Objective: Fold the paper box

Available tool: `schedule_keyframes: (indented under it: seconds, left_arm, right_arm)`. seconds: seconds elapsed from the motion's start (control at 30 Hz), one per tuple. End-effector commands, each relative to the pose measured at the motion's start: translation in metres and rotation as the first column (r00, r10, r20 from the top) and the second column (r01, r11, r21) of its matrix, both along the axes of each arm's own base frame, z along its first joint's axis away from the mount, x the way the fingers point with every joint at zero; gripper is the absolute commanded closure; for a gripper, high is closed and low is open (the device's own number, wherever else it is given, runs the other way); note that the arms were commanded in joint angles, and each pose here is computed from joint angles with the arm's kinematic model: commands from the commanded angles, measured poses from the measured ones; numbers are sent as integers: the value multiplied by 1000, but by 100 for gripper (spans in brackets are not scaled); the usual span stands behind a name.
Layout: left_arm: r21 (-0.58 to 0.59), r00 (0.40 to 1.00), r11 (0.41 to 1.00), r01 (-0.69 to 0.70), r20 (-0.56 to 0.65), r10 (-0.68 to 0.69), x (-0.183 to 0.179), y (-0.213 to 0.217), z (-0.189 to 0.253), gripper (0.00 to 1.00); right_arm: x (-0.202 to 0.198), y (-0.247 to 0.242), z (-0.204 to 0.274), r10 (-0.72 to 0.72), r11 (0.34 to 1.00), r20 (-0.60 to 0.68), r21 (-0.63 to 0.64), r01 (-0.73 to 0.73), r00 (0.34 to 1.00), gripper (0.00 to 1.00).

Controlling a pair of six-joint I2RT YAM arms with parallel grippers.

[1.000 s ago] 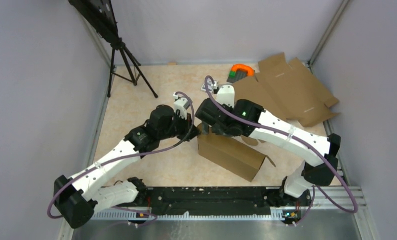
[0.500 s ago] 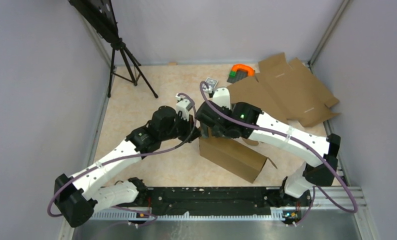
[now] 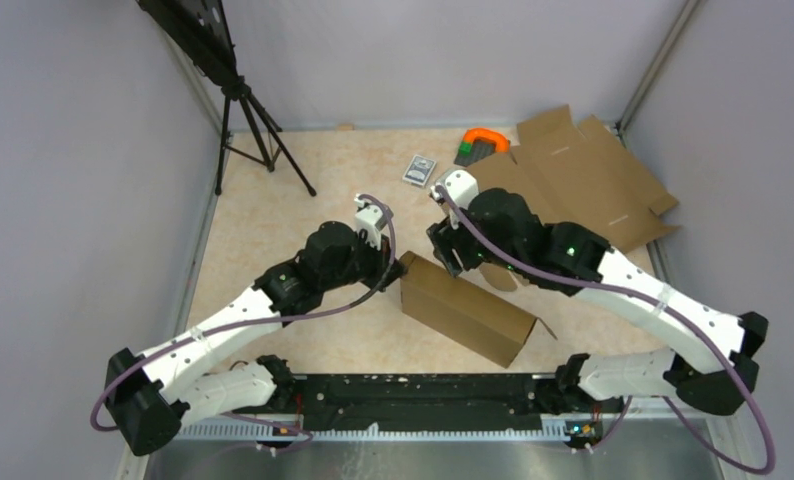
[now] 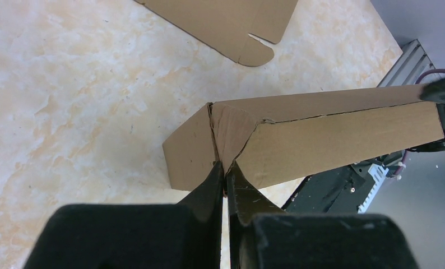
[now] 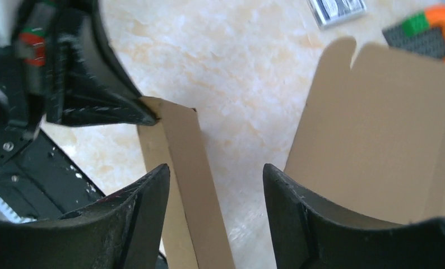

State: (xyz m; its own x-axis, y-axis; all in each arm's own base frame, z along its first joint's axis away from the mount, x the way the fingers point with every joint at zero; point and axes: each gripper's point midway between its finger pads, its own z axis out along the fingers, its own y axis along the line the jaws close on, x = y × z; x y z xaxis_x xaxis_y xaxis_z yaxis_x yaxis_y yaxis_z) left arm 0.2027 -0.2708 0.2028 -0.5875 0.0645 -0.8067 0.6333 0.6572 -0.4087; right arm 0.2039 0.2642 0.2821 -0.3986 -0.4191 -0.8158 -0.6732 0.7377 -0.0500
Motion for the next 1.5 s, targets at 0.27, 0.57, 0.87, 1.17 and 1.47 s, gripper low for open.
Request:
schedule_keyframes:
  seconds: [0.27,0.57,0.87,1.17,1.47]
  left_arm:
    - [-3,1000,1000,17,23,-17,-2,-1,0,97]
    - [-7,999,1000,25,34,-25,-3,-1,3,97]
    - [-12,999,999,36,28,-35,-4,-4,3,98]
    - [-28,999,998,50,24,-49,-8,-5,6,74]
    - [-41,997,999,17,74,-14,-2,0,30,81]
  right_arm:
    - [-16,52,21,349,923,158,113,-368,924,45]
    - [-11,61,-10,365,929,130,16,-370,922,59]
    - [-3,56,-32,331,944,182,-60,-325,926,83]
    - [-1,54,-39,323,946,219,-114,-305,920,100]
    - [-8,46,-41,341,940,223,-109,-325,913,100]
